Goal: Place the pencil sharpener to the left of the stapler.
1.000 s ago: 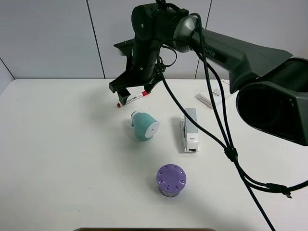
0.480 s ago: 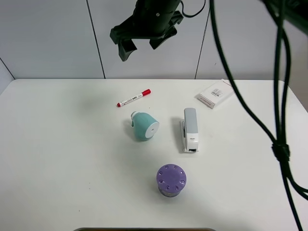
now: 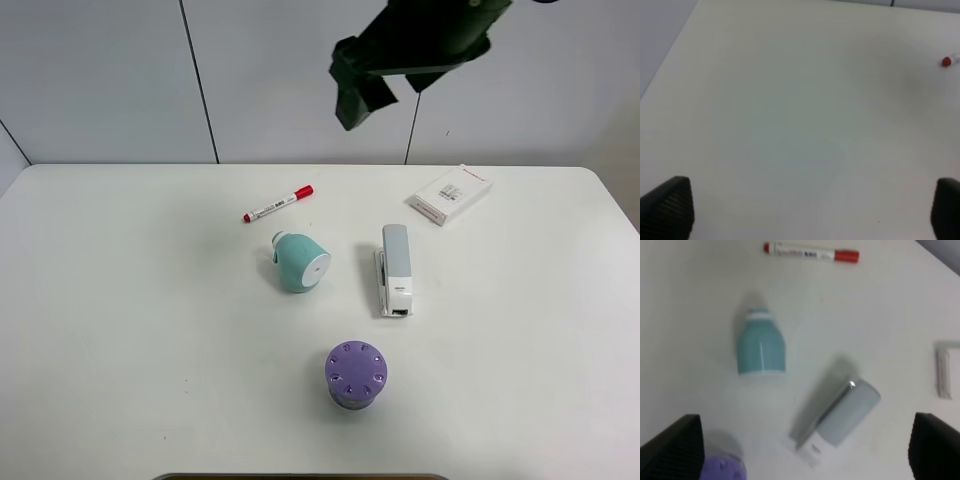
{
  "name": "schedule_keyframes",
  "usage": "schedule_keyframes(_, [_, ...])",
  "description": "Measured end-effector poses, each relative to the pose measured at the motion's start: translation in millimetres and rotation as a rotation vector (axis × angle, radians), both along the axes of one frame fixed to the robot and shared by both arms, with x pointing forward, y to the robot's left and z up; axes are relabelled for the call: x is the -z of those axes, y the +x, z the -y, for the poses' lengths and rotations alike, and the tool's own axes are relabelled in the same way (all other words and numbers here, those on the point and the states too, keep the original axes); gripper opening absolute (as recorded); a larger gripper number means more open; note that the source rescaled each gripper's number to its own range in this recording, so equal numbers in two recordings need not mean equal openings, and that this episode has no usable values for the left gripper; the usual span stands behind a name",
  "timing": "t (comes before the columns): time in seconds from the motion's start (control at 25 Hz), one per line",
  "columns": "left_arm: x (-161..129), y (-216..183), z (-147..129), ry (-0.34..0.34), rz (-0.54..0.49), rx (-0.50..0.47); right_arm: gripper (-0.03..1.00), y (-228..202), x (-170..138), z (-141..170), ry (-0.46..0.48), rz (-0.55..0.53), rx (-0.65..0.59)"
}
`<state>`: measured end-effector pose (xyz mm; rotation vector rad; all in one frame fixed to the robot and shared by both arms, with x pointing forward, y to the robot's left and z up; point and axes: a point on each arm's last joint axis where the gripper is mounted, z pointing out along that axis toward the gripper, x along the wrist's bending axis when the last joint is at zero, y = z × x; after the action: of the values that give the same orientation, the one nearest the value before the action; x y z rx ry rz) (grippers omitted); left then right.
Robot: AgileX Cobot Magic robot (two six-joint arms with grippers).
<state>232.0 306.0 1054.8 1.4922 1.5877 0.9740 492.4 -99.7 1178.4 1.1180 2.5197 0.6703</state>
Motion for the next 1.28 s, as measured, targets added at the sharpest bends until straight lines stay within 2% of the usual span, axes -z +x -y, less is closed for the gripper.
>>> schedule_keyframes(0.48, [0, 0, 0, 0.000, 0.000, 0.000, 0.79, -98, -10, 85, 0.053, 0.069, 0.087])
schedule_keyframes(0.8, [0, 0, 0, 0.000, 0.000, 0.000, 0.79, -157, -7, 136, 0.169, 0.142, 0.163])
schedule_keyframes(1.04, [0, 0, 0, 0.000, 0.000, 0.000, 0.79, -191, 25, 181, 0.191, 0.199, 0.392])
schedule_keyframes(1.28, [0, 0, 0, 0.000, 0.000, 0.000, 0.79, -230, 64, 203, 0.267, 0.392, 0.576])
